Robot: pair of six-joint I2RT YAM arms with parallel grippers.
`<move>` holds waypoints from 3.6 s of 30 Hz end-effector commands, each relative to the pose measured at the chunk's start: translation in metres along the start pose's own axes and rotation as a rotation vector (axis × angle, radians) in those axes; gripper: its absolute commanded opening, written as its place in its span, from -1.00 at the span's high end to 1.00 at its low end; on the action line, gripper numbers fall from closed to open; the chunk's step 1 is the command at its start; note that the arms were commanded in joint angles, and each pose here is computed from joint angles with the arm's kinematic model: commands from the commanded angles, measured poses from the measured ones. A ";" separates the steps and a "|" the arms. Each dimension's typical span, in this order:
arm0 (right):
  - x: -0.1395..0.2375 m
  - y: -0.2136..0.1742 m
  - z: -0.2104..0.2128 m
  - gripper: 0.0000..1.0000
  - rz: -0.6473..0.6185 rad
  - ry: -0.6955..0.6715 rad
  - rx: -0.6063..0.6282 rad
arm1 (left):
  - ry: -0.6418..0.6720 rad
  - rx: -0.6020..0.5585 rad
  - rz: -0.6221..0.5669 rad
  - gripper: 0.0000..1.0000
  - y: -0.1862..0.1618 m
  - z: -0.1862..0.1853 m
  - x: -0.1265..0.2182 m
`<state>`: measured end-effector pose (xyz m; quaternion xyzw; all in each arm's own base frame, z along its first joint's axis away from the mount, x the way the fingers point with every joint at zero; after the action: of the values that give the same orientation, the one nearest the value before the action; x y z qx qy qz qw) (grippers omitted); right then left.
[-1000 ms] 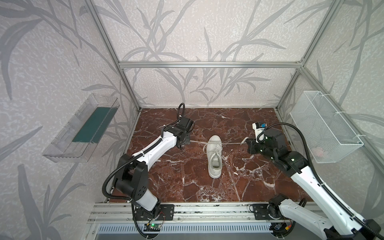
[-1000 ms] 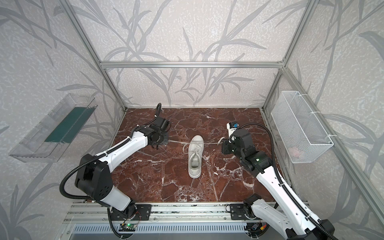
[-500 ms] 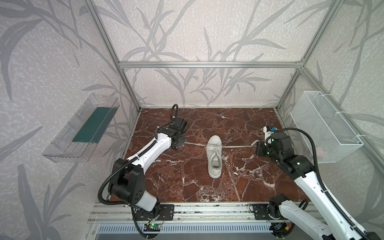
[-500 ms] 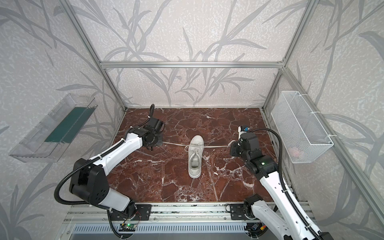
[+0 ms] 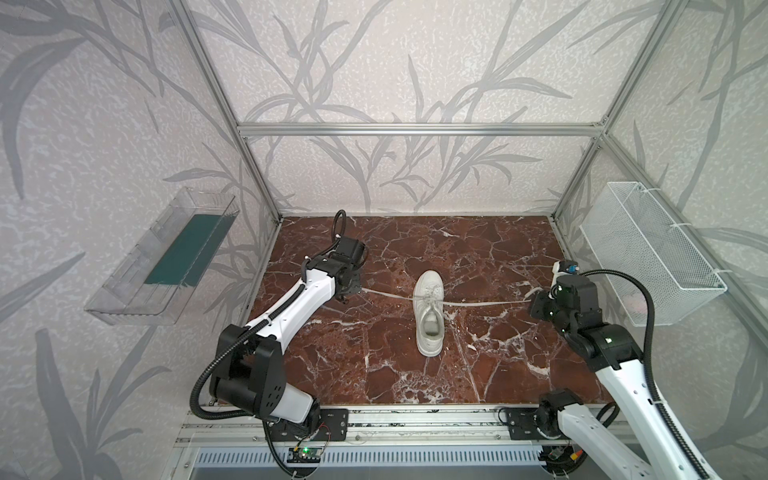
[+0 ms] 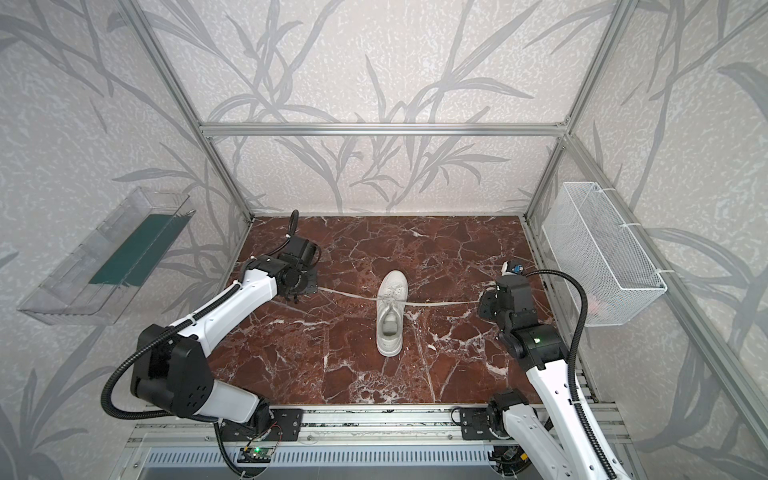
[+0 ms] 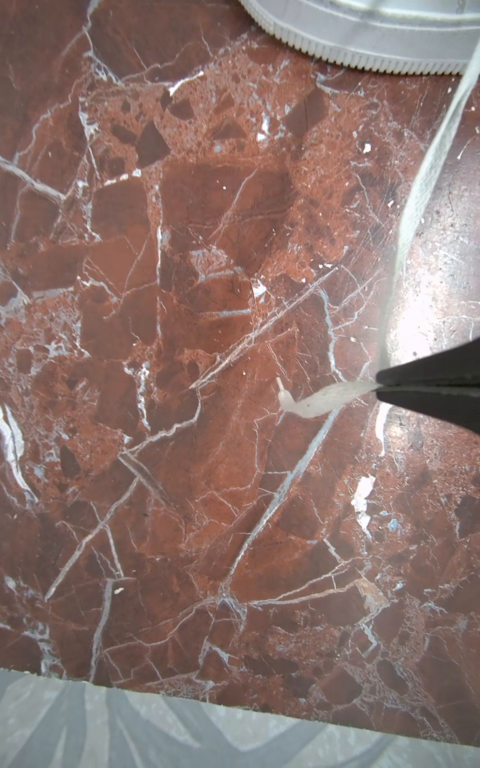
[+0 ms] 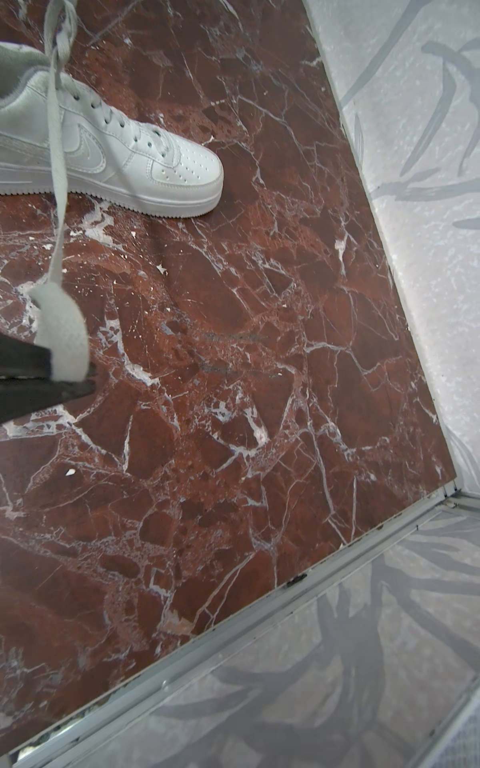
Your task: Tie the shoes
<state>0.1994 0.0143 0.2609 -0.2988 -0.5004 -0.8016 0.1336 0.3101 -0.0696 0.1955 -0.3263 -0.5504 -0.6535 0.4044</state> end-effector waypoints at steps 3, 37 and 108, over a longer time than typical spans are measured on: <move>0.010 0.002 -0.019 1.00 -0.098 -0.088 -0.028 | 0.024 -0.002 0.011 1.00 -0.009 0.012 0.007; -0.002 -0.010 -0.064 1.00 -0.119 -0.363 -0.056 | 0.061 0.059 0.054 1.00 -0.033 0.049 0.005; -0.031 0.002 0.164 1.00 0.382 0.495 -0.023 | -0.166 0.159 0.041 -0.02 -0.063 0.028 -0.010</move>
<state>0.2766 0.1367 0.2815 -0.2072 -0.3863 -0.8099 0.3898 0.2637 -0.0364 0.1621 -0.3555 -0.6250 -0.5684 0.3999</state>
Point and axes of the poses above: each gripper's point midway between its finger pads, its own x axis back along the fingers, its own z axis along the line the jaws close on, y = z × x, the point moved 7 cm from there along x, back along the fingers, and after that the axes turned 12 degrees about -x, right-handed, at the moved point
